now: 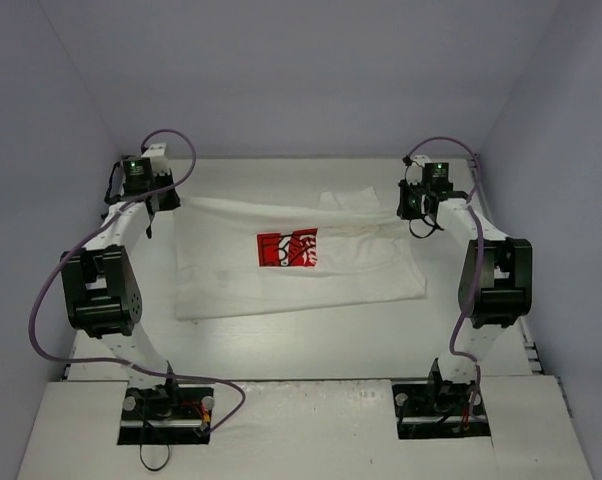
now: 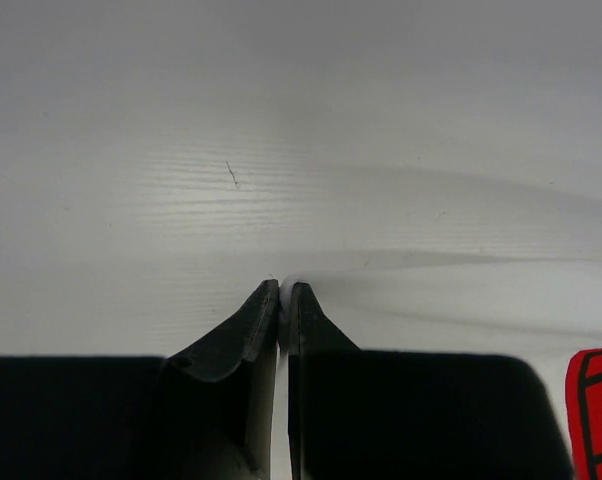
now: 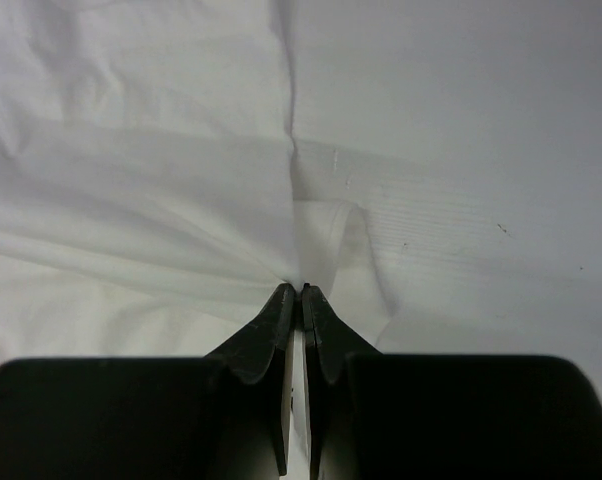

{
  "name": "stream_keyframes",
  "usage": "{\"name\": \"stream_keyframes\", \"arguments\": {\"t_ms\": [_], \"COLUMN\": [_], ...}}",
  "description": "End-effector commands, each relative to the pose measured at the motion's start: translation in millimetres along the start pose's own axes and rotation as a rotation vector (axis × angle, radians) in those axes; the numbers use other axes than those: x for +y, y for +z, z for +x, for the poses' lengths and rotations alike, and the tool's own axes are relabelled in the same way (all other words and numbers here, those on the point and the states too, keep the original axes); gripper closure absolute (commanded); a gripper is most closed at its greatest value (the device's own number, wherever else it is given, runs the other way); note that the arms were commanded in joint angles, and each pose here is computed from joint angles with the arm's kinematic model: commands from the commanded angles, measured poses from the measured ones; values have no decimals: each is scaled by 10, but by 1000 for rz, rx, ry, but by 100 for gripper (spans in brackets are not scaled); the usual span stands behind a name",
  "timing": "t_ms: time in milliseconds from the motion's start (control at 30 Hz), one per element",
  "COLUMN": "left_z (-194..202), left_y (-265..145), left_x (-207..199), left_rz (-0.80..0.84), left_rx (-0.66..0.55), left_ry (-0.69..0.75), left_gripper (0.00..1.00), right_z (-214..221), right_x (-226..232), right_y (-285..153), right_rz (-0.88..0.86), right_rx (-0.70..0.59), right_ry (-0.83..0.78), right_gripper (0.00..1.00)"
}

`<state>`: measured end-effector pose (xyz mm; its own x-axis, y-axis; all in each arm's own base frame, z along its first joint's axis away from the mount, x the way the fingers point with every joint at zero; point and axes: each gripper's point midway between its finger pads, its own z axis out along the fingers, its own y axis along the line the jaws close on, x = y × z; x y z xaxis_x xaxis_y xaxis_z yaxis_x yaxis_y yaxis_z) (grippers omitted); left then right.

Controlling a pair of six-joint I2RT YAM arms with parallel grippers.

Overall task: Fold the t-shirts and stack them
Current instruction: Fold the other side of the tshirt into a rectangle

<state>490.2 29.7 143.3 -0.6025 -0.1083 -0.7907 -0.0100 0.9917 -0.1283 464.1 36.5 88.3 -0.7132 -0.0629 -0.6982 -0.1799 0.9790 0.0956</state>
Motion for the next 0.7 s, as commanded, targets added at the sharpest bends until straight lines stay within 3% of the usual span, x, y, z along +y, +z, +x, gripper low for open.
{"name": "stream_keyframes", "arguments": {"t_ms": [0, 200, 667], "left_z": [-138, 169, 85], "left_y": [-44, -42, -515], "left_x": [29, 62, 55], "left_rz": [6, 4, -28], "left_rx": [-128, -95, -184], "left_ry": [66, 78, 113], "left_gripper": [100, 100, 100], "right_z": [-199, -78, -127], "right_x": [-116, -134, -147], "right_y": [-76, -111, -389], "right_rz": [52, 69, 107], "right_rx": [-80, -74, -127], "right_ry": [-18, -17, -31], "right_gripper": [100, 100, 100]}}
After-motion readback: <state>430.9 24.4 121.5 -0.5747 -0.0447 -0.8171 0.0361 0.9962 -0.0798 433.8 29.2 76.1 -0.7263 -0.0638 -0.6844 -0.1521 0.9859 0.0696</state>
